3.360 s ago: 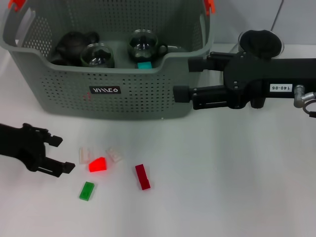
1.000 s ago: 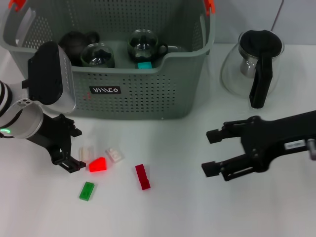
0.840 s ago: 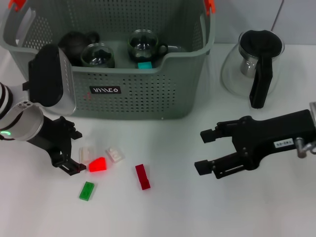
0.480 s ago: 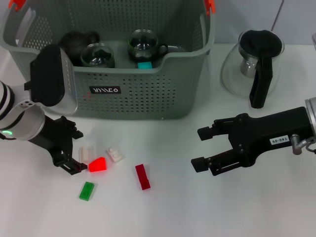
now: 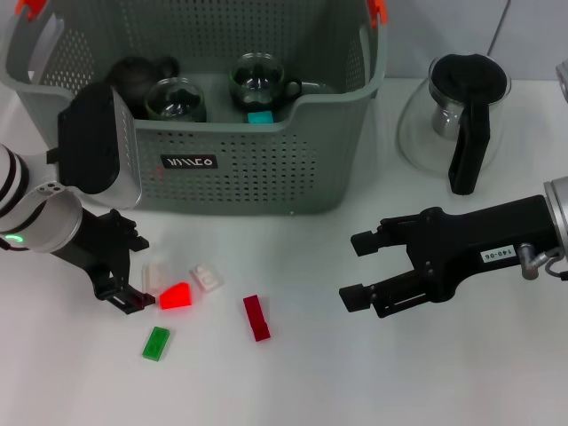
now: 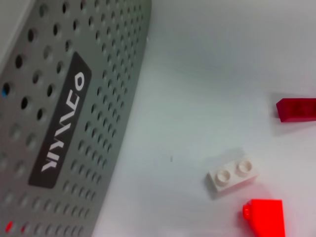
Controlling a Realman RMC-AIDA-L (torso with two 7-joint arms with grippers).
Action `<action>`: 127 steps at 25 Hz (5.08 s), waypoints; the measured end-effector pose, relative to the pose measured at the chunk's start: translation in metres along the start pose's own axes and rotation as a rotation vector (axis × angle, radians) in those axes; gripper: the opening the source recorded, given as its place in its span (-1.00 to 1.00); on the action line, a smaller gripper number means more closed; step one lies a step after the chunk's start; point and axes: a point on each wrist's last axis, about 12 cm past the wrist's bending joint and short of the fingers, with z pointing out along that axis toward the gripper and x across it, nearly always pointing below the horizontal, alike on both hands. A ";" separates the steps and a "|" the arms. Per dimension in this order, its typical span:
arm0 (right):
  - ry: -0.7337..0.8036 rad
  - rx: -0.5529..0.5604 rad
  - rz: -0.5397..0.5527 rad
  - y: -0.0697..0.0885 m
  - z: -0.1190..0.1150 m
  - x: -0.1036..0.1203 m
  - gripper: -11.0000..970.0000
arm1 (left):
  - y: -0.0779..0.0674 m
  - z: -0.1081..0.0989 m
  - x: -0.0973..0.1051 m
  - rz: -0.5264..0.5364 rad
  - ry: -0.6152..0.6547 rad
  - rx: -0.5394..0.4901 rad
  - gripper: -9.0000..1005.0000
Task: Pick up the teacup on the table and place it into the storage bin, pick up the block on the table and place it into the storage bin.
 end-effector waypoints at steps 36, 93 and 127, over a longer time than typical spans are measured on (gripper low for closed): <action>-0.037 -0.020 0.001 0.003 -0.001 -0.003 0.94 | 0.001 0.008 0.000 0.003 -0.001 0.003 0.21; -0.061 -0.012 -0.024 0.002 -0.007 -0.002 0.94 | -0.007 -0.063 0.029 -0.265 -0.361 0.074 -0.10; -0.058 -0.046 -0.040 0.006 -0.017 0.002 0.94 | 0.105 -0.106 -0.033 -0.631 -0.729 -0.085 0.18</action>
